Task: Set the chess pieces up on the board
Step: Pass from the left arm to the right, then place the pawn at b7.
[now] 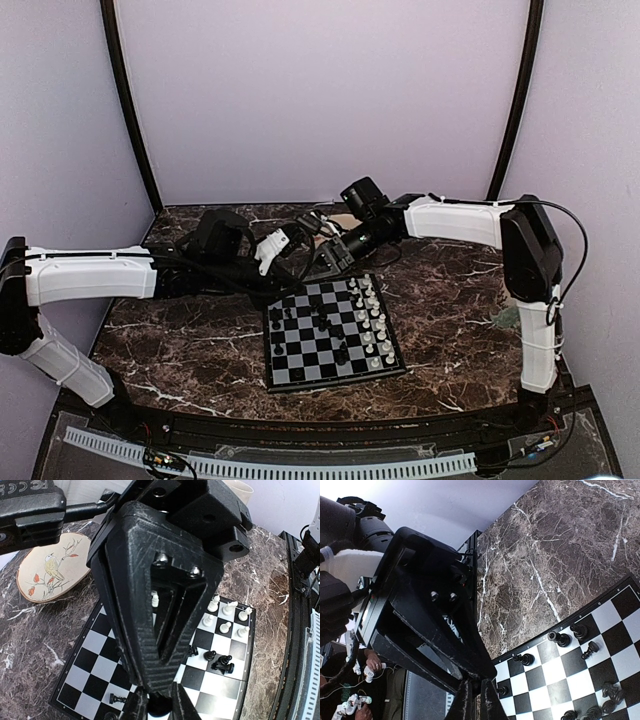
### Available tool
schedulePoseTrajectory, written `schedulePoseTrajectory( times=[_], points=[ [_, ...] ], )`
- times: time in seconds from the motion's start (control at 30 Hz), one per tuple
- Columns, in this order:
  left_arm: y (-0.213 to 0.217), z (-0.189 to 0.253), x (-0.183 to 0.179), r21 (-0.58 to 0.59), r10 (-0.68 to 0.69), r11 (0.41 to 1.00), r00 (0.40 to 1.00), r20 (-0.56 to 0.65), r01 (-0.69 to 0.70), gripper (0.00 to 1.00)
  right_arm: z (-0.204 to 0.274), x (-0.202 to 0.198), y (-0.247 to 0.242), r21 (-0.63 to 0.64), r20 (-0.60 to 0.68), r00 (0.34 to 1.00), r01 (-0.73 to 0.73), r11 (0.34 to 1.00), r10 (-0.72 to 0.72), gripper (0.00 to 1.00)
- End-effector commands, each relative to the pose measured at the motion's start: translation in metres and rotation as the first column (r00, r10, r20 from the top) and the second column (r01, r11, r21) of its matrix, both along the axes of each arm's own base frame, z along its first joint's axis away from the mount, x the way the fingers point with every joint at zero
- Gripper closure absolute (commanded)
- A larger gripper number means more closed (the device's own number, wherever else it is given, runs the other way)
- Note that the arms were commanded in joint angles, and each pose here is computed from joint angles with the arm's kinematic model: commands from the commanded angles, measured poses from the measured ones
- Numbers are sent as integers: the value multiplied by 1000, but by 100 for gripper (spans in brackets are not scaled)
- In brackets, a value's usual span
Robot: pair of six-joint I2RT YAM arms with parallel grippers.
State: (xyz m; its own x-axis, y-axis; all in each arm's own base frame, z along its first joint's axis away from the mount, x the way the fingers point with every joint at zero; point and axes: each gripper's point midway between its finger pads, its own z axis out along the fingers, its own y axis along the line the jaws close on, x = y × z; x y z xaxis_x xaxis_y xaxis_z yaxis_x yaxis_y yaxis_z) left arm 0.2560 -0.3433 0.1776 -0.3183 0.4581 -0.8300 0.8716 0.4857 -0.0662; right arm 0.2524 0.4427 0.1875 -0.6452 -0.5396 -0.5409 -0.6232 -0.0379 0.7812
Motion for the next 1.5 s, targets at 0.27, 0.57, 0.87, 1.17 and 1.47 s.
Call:
schedulePoseTrajectory(
  times=[0.27,0.57,0.87,1.17,1.47],
  points=[
    [18,11,10,12,97,995,992,77,-98,51,-2,6,2,-28,182,983,6,1000,-1,97],
    [41,85,19,-83,177,983,958,226,-162,34,-23,10,-6,-107,350,937,28,994,11,97],
    [116,101,86,-204,461,882,869,179,-425,35,-53,-16,8,-242,619,770,0,970,155,96],
    [134,102,81,-222,496,863,844,206,-454,35,-99,-67,22,-360,704,623,-100,927,341,95],
    [132,104,78,-232,482,869,853,200,-437,34,-117,-78,26,-407,723,569,-111,907,393,95]
  ],
)
